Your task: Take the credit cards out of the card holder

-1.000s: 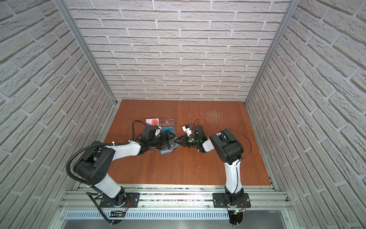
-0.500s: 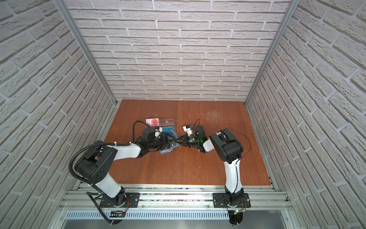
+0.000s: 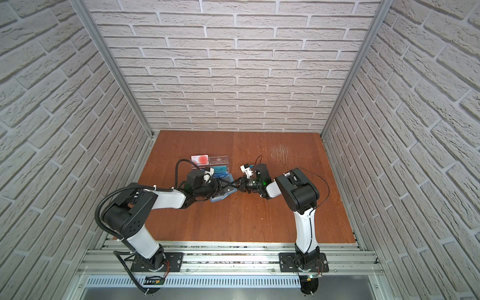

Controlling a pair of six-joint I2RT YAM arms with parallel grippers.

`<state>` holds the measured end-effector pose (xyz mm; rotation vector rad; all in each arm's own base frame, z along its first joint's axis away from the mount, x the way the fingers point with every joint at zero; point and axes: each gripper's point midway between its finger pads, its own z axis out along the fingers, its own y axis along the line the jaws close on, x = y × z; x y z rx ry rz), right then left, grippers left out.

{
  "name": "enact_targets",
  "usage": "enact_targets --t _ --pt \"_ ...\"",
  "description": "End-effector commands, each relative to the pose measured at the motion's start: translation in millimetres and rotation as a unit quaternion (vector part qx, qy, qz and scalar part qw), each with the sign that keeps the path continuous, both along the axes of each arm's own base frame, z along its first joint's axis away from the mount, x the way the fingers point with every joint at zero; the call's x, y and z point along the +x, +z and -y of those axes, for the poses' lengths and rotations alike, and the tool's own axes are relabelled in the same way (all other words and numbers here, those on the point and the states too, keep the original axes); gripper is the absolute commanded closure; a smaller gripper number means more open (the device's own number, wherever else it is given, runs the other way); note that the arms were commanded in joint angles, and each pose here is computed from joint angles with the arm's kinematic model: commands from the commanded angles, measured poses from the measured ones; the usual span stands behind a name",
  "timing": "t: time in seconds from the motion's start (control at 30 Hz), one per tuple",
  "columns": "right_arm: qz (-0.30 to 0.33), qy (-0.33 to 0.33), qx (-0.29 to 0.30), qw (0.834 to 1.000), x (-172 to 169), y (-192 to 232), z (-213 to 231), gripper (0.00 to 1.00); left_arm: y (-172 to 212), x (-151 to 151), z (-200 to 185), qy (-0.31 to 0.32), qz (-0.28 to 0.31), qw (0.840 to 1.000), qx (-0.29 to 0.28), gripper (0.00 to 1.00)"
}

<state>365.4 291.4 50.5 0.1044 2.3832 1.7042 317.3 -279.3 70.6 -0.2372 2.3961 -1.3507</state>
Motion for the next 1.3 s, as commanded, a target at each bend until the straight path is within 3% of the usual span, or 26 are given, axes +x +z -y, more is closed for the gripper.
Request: enact_targets --t 0.0,0.57,1.0,1.27 --pt "0.018 0.002 -0.002 1.0 6.2 3.4 -0.4 0.83 12.2 2.1 8.7 -0.017 0.042 0.999 -0.019 0.39" --pt "0.005 -0.011 -0.029 0.999 9.0 -4.9 12.1 0.8 9.2 4.1 5.3 -0.003 0.052 0.998 -0.02 0.47" --pt "0.007 -0.01 -0.052 0.999 8.0 -7.1 16.2 0.79 0.2 5.0 11.2 -0.006 0.046 0.999 -0.021 0.48" --pt "-0.001 -0.01 -0.052 0.999 8.5 -10.5 15.9 0.8 2.0 5.4 12.1 -0.007 0.051 0.998 -0.021 0.57"
